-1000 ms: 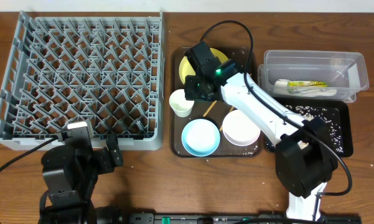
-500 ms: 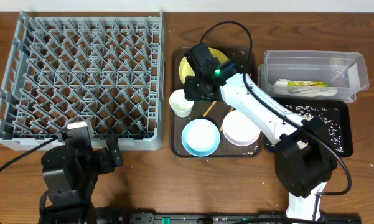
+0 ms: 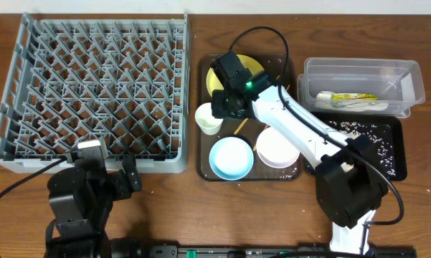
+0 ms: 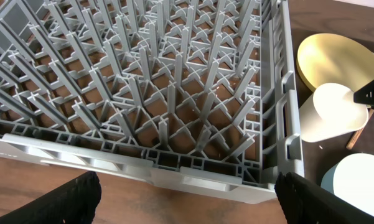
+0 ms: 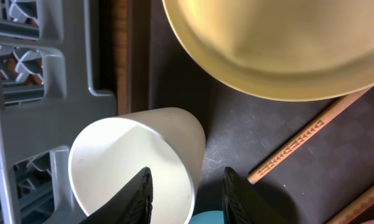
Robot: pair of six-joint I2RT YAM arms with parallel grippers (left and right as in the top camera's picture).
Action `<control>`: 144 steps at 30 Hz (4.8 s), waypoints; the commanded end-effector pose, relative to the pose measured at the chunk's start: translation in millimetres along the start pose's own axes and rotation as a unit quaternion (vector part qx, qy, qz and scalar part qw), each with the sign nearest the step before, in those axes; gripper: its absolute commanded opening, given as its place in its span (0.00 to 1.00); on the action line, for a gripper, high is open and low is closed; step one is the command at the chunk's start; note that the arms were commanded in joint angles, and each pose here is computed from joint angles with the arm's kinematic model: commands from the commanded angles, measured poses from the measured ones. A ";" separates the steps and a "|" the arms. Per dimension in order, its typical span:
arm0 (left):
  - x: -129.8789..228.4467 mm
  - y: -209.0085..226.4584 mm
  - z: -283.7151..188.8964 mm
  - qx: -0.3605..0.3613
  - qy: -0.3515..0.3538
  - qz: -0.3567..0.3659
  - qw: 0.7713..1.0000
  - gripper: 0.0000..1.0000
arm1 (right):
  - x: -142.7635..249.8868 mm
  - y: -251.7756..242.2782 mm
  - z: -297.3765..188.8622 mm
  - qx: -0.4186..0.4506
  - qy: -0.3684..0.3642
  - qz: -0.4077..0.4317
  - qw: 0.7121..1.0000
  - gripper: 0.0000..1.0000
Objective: Sort waste into correct bins and load items into the dishwasher
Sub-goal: 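Move the right gripper to the white cup and grasp it, then lift the white cup with the right gripper toward the left gripper, then grasp the white cup with the left gripper from the right gripper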
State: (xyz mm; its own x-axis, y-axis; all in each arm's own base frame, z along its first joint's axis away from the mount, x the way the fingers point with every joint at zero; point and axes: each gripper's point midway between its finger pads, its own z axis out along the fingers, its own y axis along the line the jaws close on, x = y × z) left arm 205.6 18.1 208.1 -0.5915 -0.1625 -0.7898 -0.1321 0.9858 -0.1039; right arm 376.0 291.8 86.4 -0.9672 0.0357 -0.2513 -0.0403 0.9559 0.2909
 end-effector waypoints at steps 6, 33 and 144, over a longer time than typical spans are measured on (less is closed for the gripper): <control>-6.1 -1.6 -4.7 0.003 -0.009 0.004 1.000 0.93 | 22.0 -4.8 32.4 0.025 0.036 -0.006 0.999 0.32; -30.5 -38.3 16.6 0.109 0.028 -0.390 0.914 0.93 | -68.1 -21.8 -108.7 -0.213 -0.038 0.005 0.976 0.01; -43.5 -144.4 42.1 0.477 0.274 -0.359 0.754 0.69 | 56.9 99.3 -73.3 -0.507 0.247 -0.079 0.822 0.01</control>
State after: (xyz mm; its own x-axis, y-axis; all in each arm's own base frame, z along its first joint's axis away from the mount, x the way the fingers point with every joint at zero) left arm 281.3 -117.5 224.3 -0.9130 -0.4046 0.0517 -0.1314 0.1716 -0.9764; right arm 293.9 368.9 187.8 -0.8888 -0.4563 -0.0421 -0.1039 0.1111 0.9884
